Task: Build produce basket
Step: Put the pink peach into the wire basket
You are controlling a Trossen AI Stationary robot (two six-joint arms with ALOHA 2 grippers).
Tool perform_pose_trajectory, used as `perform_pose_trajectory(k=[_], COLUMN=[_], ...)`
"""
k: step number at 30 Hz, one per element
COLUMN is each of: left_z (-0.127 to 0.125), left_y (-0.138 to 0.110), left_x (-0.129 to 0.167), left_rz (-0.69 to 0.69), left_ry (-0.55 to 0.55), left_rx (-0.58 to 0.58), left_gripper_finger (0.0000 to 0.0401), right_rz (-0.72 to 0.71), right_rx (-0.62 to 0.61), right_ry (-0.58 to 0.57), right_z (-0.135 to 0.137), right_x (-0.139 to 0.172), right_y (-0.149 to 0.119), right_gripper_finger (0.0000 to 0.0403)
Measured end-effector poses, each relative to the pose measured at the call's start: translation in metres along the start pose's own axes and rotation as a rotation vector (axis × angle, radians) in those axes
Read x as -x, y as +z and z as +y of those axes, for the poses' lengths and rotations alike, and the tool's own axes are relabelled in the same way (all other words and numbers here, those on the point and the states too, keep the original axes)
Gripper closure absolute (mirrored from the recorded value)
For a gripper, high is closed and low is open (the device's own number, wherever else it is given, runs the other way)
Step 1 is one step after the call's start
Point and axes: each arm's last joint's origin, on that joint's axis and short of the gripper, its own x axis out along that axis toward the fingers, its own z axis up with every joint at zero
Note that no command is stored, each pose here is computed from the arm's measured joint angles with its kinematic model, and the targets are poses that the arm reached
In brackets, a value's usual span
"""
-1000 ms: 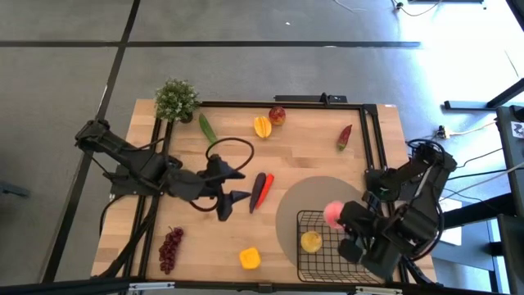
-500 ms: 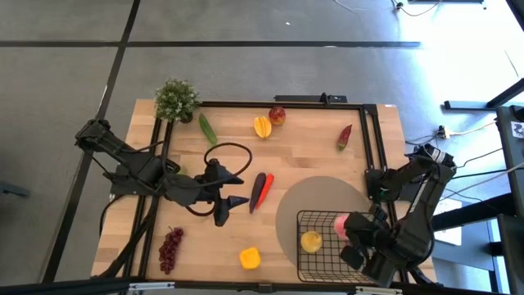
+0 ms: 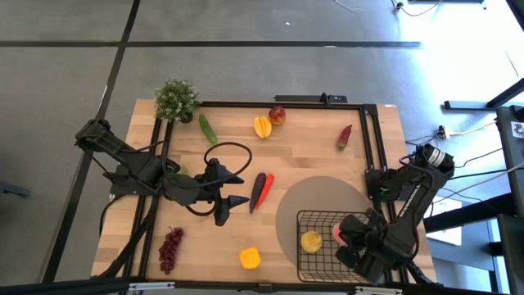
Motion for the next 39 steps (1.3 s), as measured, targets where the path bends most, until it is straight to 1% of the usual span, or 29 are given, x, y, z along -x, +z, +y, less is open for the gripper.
perform_pose_trajectory(k=[4, 8, 10, 13, 16, 21, 26, 28, 30, 35, 39], left_z=[0.001, 0.001, 0.001, 0.001, 0.001, 0.001, 0.001, 0.001, 0.001, 0.001, 0.003], left_y=[0.0, 0.001, 0.001, 0.0, 0.0, 0.0, 0.0, 0.0, 0.0, 0.0, -0.003], left_x=[0.0, 0.0, 0.0, 0.0, 0.0, 0.0, 0.0, 0.0, 0.0, 0.0, 0.0], left_rz=[-0.001, -0.003, -0.003, -0.002, -0.002, -0.001, 0.001, 0.002, 0.003, 0.009, 0.032], left_ry=[0.003, 0.004, 0.004, 0.004, 0.005, 0.005, 0.006, 0.007, 0.007, -0.001, 0.017], left_rx=[0.001, 0.001, 0.001, 0.001, 0.0, -0.001, -0.003, -0.004, -0.005, -0.005, -0.016], left_gripper_finger=[0.0126, 0.0126, 0.0126, 0.0126, 0.0126, 0.0126, 0.0126, 0.0126, 0.0126, 0.0126, 0.0126], right_rz=[0.002, 0.003, -0.007, -0.038, -0.04, -0.008, 0.045, 0.057, 0.061, 0.085, 0.124], right_rx=[-0.019, -0.005, -0.006, 0.006, 0.013, 0.003, 0.01, 0.0, -0.006, 0.054, 0.06], right_ry=[0.021, 0.045, 0.036, 0.04, 0.035, 0.025, 0.041, 0.041, 0.038, 0.067, 0.094], right_z=[0.002, 0.003, 0.003, 0.003, 0.003, 0.003, 0.005, 0.005, 0.005, 0.007, 0.01], right_x=[-0.014, -0.029, -0.034, -0.037, -0.039, -0.042, -0.045, -0.046, -0.047, -0.049, -0.043], right_y=[0.001, 0.003, 0.006, 0.011, 0.016, 0.024, 0.032, 0.035, 0.038, 0.045, 0.053], right_gripper_finger=[0.0403, 0.0403, 0.0403, 0.0403, 0.0403, 0.0402, 0.0399, 0.0388, 0.0368, 0.031, 0.0282])
